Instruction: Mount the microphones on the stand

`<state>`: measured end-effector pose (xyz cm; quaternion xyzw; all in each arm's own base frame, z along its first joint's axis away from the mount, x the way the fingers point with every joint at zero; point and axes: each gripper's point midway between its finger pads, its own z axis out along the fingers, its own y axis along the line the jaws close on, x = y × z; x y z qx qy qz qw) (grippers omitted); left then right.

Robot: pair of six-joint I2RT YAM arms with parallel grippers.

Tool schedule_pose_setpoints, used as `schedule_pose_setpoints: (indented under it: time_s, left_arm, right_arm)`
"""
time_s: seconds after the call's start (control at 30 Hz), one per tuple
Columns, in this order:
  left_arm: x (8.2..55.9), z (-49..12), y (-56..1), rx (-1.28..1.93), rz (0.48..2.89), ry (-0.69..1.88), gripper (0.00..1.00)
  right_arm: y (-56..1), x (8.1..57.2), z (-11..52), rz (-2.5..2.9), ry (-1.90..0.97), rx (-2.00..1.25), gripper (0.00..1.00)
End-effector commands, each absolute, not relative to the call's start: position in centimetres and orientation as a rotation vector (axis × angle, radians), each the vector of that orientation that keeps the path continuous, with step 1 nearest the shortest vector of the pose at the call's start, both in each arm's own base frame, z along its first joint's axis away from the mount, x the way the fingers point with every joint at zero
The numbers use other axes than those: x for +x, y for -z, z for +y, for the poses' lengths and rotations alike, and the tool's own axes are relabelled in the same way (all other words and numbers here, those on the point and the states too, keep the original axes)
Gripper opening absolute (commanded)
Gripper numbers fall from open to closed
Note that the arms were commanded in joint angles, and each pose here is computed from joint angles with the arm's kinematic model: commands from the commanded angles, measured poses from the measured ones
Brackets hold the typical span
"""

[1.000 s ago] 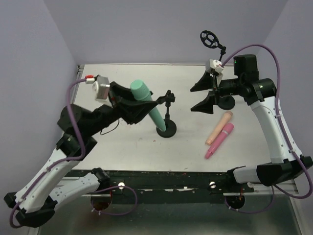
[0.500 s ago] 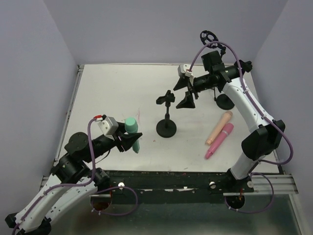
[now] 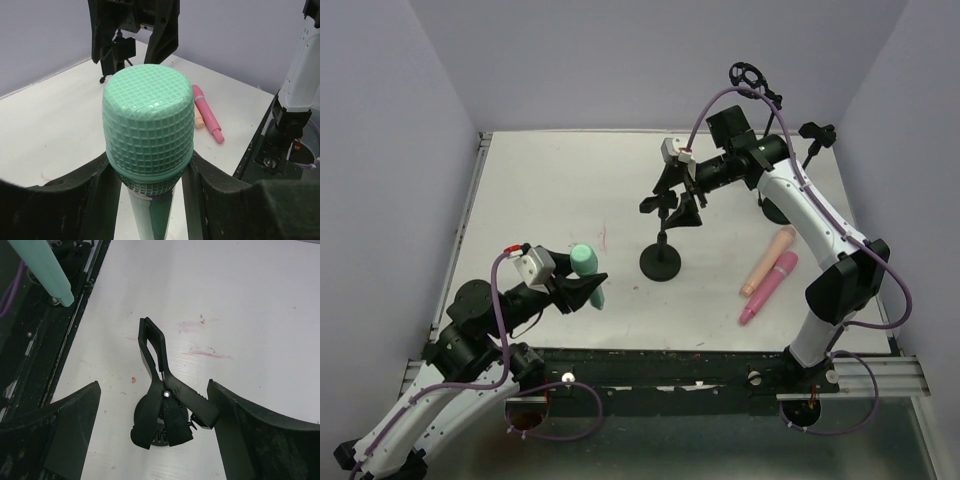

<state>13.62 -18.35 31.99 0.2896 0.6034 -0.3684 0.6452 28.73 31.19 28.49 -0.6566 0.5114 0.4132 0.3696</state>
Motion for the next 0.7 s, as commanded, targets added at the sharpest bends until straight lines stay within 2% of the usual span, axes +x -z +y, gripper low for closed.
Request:
schedule_pose_setpoints:
  time_s: [0.0,0.37,0.5,0.57,0.67]
  left_arm:
    - [13.7,-18.2,-32.6,0.65,1.337,0.83,0.0]
    - [13.5,-18.4,-32.1,0.638,1.35,0.866,0.0]
    - [13.4,-18.5,-32.4,0.631,1.348,0.877,0.0]
    - [13.5,-18.5,-32.4,0.631,1.35,0.876,0.0]
    - [13.4,-18.6,-32.6,0.632,1.349,0.882,0.0]
  right_arm:
    - [-28.6,29.4,31.2,1.319,-1.05,-1.672,0.93]
    - [-29.2,29.1,30.4,1.381,-0.996,-1.627,0.78]
    - [-29.6,29.0,30.4,1.421,-1.01,-1.572,0.58]
    - [-30.0,29.0,30.4,1.439,-1.01,-1.537,0.43]
    - [-30.7,29.3,30.3,1.483,-1.003,-1.458,0.39]
